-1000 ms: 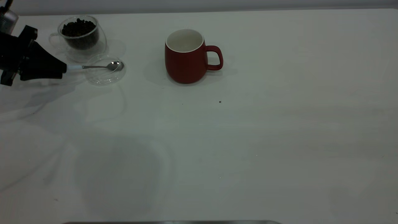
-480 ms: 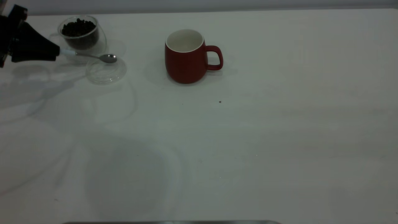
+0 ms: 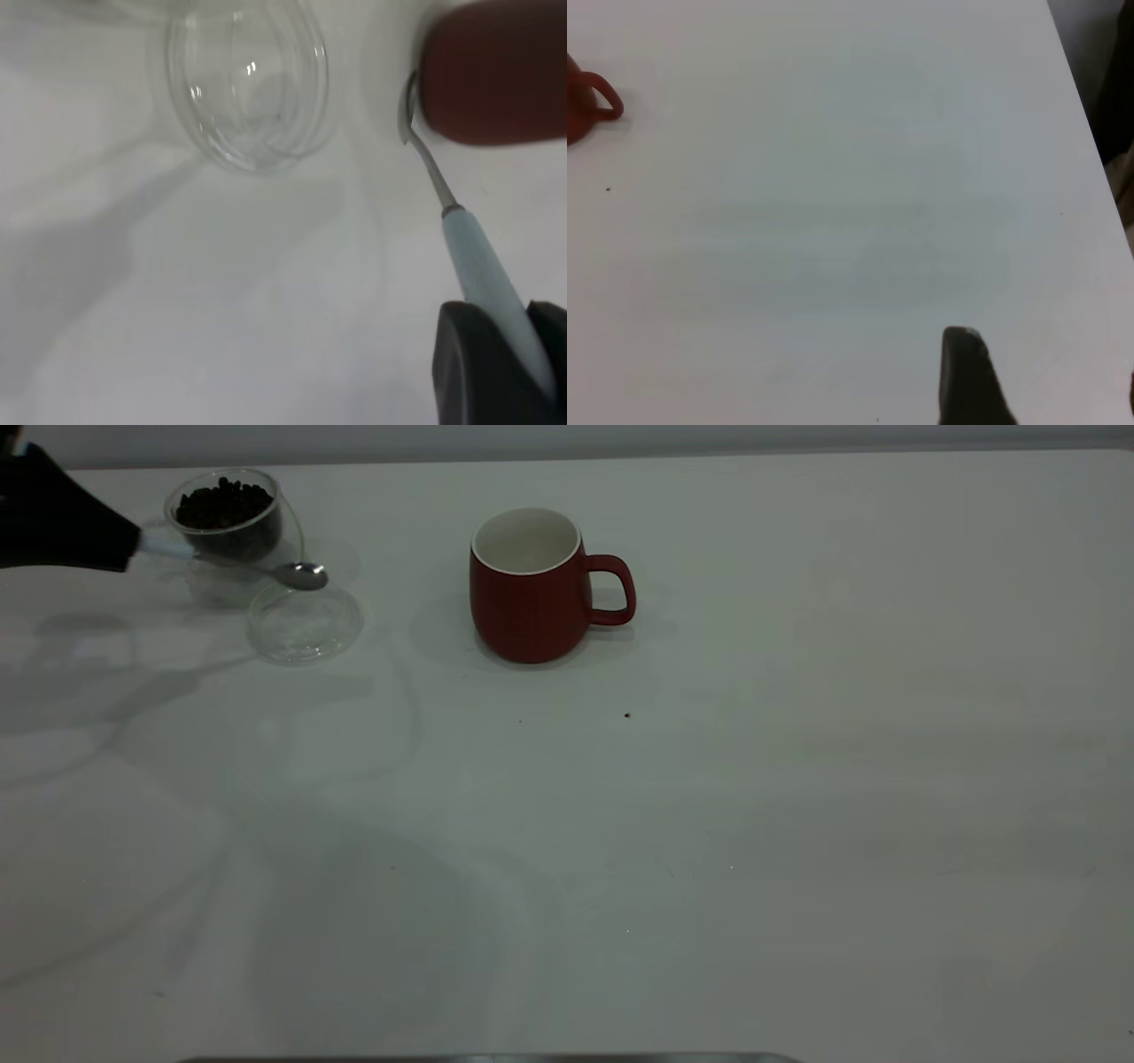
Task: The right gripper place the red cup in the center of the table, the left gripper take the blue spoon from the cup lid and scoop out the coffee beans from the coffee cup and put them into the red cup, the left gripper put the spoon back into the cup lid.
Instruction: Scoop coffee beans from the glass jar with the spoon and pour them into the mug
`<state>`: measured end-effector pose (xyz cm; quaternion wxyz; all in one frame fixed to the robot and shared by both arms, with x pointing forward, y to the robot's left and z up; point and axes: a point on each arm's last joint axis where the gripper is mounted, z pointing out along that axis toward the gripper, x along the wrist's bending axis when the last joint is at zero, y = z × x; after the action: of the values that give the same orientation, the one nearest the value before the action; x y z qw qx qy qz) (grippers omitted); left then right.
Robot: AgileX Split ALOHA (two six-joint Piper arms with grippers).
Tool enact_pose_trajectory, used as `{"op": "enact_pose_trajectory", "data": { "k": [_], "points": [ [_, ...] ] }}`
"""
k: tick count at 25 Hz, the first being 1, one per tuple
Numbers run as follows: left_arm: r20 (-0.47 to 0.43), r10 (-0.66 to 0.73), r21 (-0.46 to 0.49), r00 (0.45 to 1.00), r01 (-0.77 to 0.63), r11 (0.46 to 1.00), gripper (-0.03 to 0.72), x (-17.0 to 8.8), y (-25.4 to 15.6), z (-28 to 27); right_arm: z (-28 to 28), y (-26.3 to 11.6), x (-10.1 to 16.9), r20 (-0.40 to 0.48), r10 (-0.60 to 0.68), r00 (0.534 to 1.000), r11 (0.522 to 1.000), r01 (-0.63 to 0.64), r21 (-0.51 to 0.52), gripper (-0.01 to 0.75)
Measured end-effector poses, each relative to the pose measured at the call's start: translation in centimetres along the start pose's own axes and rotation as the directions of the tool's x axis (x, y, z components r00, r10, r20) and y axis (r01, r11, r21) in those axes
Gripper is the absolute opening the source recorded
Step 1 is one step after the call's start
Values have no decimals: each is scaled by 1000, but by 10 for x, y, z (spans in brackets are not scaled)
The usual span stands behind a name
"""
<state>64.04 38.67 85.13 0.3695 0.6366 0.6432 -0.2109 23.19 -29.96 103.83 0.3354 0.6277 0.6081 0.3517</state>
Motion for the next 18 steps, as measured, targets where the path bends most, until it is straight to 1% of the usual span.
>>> {"op": "enact_pose_trajectory", "data": {
  "k": [3,6,10,15,18],
  "points": [
    [38,5,-20,999,-4,1000,126,-1,8,-16,0,0,0,0,0,1000,1000,0,0,466],
    [40,30,-68,999,-28,997,126,-3,21,-31,0,0,0,0,0,1000,1000,0,0,466],
    [0,46,-129,999,-46,991,126,-5,37,-47,0,0,0,0,0,1000,1000,0,0,466],
    [-85,44,-211,995,-62,976,126,0,50,-56,0,0,0,0,0,1000,1000,0,-1,466],
    [-113,35,-233,993,-61,971,126,2,52,-56,0,0,0,0,0,1000,1000,0,-1,466]
  ]
}}
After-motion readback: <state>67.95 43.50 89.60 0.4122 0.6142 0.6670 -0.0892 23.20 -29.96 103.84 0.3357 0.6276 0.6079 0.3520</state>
